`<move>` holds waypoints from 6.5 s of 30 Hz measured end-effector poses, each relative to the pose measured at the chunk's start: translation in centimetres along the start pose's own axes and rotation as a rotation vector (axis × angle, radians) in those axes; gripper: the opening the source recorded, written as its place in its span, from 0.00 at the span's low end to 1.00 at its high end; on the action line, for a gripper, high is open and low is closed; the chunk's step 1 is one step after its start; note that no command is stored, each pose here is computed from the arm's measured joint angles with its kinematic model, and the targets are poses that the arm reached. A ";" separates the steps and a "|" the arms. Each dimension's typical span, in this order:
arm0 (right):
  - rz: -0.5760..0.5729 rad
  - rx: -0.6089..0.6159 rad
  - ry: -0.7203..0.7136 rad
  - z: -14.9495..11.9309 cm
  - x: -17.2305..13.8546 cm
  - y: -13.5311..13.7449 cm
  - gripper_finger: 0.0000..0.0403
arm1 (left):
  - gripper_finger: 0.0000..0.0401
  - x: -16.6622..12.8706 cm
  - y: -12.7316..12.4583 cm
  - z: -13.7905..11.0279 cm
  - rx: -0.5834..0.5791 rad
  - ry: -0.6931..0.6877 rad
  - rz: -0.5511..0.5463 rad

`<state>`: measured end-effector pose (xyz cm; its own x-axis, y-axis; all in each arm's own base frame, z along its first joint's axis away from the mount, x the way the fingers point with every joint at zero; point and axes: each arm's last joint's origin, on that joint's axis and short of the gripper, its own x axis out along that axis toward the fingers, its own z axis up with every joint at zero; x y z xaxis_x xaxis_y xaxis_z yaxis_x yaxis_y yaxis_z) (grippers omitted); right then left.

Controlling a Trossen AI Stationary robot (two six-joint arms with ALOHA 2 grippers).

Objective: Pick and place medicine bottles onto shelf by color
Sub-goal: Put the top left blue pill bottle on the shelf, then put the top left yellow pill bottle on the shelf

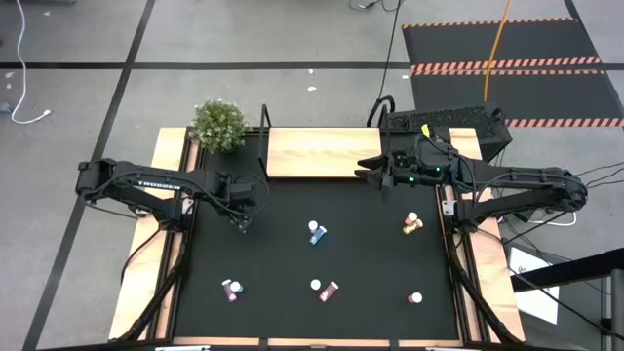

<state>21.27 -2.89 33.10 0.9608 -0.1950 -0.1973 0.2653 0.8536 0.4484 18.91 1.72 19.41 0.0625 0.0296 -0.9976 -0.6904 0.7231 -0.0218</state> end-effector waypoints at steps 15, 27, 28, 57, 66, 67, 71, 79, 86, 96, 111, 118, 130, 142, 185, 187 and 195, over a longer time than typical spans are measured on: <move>0.000 0.014 0.000 0.0 0.0 0.0 0.38 | 0.51 0.0 0.2 0.1 0.012 -0.005 0.012; 0.000 0.011 0.000 0.0 0.0 0.0 0.32 | 0.38 0.1 0.4 0.3 0.018 -0.002 0.017; 0.000 0.011 0.000 0.0 0.0 0.0 0.32 | 0.37 0.1 0.4 0.3 0.019 -0.001 0.017; 0.023 -0.062 -0.049 0.9 -2.9 0.2 0.32 | 0.31 -12.4 -1.5 3.4 0.081 -0.125 -0.118; -0.013 -0.094 0.033 0.2 -4.9 -0.2 0.32 | 0.31 -16.3 -3.0 11.4 0.143 -0.113 -0.041; -0.016 -0.098 0.041 0.2 -5.1 -0.3 0.32 | 0.31 -16.5 -3.2 12.4 0.145 -0.113 -0.038; -0.033 -0.118 0.078 -0.2 -5.5 -0.5 0.32 | 0.31 -17.8 -3.2 16.3 0.141 -0.172 -0.035; -0.065 -0.175 0.144 -0.8 -5.6 -0.9 0.32 | 0.30 -17.4 0.1 22.8 0.065 -0.270 0.018; -0.169 -0.194 0.125 -0.8 -4.8 -1.2 0.32 | 0.30 -13.4 4.6 27.0 0.098 -0.227 0.091; -0.305 -0.141 0.123 -1.3 -2.6 -1.8 0.32 | 0.30 -9.1 8.1 30.5 0.360 -0.200 0.163; -0.355 -0.084 0.134 -1.9 -0.6 -2.2 0.32 | 0.30 -7.4 9.7 30.8 0.356 -0.151 0.128; -0.350 -0.081 0.132 -1.9 -0.6 -2.1 0.32 | 0.30 -4.1 8.9 30.0 0.390 -0.020 0.132; -0.344 -0.128 0.143 -1.9 -0.6 -2.1 0.32 | 0.30 -4.0 8.3 30.3 0.374 -0.050 0.186; -0.345 -0.140 0.149 -1.9 -0.6 -2.1 0.32 | 0.30 -3.7 8.3 30.7 0.365 -0.089 0.194; 0.095 -0.173 0.080 0.1 -0.2 -0.9 0.32 | 0.73 -21.1 1.0 20.7 0.053 -0.462 0.172; 0.158 -0.197 0.103 -0.1 -0.2 -0.6 0.32 | 0.71 -22.5 -0.4 19.1 0.029 -0.525 0.167; 0.420 -0.203 0.252 -2.3 -0.2 0.0 0.26 | 0.63 -24.7 -7.4 12.6 -0.006 -0.698 0.236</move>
<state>20.94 -1.74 31.18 0.9252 0.2846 -0.2512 -0.1832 0.9143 0.3613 31.55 4.32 45.08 0.3545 0.6177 -0.7020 -0.7457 0.6397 0.1863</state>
